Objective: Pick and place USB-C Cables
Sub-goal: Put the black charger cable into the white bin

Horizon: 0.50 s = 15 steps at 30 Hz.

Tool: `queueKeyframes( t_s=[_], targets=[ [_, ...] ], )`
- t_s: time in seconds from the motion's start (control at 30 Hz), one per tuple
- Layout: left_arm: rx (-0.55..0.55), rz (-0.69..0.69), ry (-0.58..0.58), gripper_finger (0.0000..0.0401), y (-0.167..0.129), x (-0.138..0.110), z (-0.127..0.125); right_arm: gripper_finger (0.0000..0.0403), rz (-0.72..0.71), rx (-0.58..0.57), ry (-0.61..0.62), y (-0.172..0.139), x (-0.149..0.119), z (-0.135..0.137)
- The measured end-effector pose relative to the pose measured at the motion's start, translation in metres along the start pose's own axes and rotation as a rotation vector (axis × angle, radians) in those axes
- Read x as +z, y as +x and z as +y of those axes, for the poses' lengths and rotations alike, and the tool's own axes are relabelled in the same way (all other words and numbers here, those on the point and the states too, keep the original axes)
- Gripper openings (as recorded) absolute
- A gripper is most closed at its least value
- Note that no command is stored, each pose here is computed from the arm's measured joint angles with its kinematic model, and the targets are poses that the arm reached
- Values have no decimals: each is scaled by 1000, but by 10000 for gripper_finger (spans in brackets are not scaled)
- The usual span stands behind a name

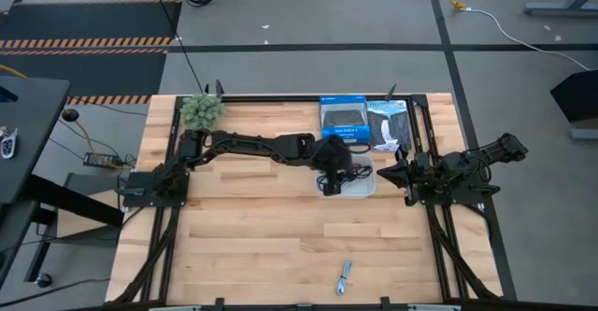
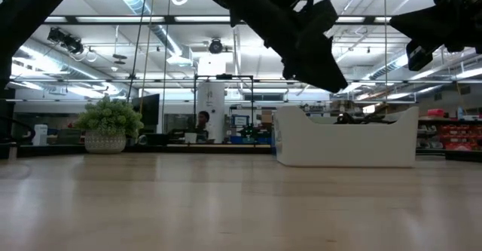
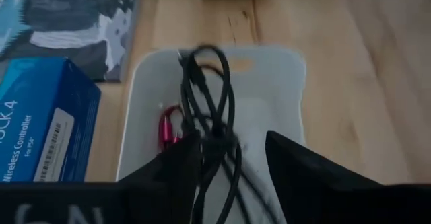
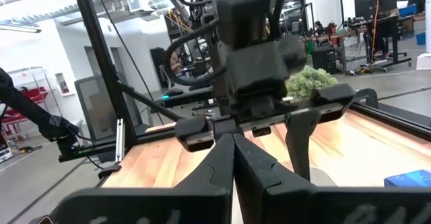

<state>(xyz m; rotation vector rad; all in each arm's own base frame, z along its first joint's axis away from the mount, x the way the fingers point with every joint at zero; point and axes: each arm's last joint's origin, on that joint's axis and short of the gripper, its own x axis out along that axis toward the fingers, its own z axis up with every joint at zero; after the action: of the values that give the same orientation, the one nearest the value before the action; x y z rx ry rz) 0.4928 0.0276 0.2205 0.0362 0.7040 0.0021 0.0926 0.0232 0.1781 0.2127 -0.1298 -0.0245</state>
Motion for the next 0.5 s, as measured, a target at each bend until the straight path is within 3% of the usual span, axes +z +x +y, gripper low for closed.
queueKeyframes(
  t_s=[0.23,0.5],
  targets=[
    [-2,-42,-22,142,16,-4,-3,14,0,0,0,0,0,0],
    [58,45,-27,104,41,-27,2,14,0,3,0,0,0,0]
  ],
)
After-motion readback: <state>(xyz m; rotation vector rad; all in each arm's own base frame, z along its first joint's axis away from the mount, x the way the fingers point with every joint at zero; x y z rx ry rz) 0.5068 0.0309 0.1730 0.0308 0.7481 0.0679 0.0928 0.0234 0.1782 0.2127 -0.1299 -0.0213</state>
